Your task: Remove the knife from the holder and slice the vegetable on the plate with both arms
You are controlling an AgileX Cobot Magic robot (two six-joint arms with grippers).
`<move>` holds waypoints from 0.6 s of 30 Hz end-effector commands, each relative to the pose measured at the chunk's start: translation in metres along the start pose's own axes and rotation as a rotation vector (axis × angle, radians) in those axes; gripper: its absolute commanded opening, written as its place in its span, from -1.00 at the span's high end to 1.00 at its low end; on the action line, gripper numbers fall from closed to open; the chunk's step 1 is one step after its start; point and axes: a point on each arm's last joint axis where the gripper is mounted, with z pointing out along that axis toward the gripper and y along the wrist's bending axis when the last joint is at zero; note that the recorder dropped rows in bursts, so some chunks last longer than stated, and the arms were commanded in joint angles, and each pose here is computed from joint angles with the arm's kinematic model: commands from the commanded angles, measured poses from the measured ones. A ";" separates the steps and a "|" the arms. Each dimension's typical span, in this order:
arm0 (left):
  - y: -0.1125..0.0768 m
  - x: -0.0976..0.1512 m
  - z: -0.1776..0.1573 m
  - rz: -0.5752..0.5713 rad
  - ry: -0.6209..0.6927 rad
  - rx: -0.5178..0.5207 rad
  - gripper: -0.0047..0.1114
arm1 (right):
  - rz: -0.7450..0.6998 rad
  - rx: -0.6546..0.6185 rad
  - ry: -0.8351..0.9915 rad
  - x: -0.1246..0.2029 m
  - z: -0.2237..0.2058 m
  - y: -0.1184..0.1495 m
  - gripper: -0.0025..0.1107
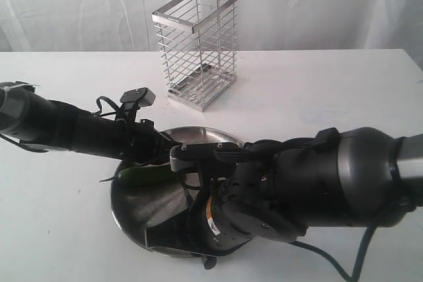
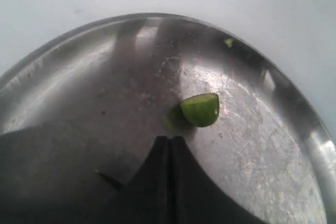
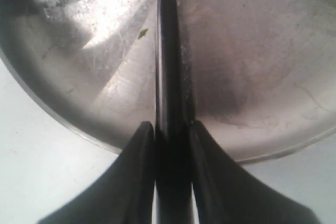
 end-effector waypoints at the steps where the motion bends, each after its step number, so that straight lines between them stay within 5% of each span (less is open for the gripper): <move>1: -0.016 -0.020 -0.014 0.090 -0.043 0.011 0.92 | -0.014 -0.006 -0.010 0.000 -0.001 0.001 0.96; 7: -0.018 -0.021 -0.018 0.123 -0.030 -0.001 0.92 | -0.014 0.000 -0.005 0.000 0.000 0.001 0.96; 18: 0.014 0.025 0.013 0.051 0.128 -0.044 0.92 | -0.006 0.001 -0.003 0.000 -0.003 0.001 0.96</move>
